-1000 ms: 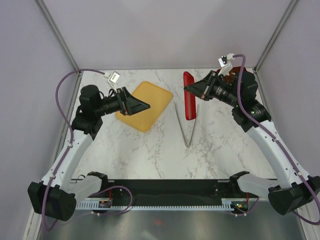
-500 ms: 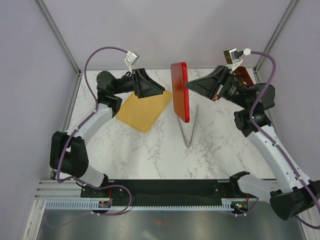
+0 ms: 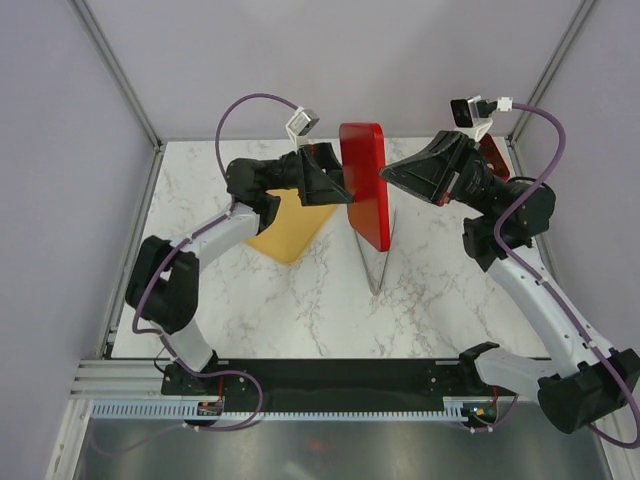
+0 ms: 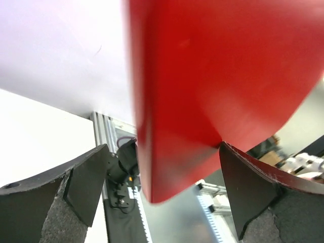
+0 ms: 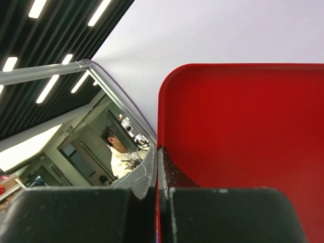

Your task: Pack the chocolate

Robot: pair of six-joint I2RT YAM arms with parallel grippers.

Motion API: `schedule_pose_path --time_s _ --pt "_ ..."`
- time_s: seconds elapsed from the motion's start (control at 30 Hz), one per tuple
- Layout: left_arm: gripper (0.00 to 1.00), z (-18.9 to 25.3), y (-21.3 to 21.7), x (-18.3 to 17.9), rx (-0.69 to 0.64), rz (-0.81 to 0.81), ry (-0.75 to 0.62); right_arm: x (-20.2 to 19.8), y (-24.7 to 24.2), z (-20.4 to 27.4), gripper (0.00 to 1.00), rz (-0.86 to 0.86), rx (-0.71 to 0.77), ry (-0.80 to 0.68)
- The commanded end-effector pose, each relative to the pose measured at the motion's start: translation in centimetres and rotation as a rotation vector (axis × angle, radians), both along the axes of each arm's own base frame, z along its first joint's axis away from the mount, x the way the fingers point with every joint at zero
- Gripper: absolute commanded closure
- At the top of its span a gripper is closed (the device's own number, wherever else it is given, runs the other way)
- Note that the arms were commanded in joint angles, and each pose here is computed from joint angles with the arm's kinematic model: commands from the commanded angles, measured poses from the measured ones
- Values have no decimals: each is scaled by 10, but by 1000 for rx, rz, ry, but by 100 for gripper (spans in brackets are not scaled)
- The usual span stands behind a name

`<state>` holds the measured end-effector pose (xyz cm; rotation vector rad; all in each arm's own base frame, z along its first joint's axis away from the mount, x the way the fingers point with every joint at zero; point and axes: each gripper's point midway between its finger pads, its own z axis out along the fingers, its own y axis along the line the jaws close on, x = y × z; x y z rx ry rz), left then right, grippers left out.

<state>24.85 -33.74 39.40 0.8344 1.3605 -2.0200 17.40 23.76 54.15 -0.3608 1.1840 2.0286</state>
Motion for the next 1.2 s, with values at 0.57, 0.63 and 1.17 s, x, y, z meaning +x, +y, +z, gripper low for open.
schedule_pose_path --time_s 0.57,0.63,1.17 --pt "39 -17 18 0 -121 12 3 64 0 -71 100 -91 -133 80" --pt "33 -18 18 1 -122 18 -10 65 0 -67 100 -50 -107 99" --pt "11 19 11 35 -178 -2 -35 49 -22 -13 100 215 133 36"
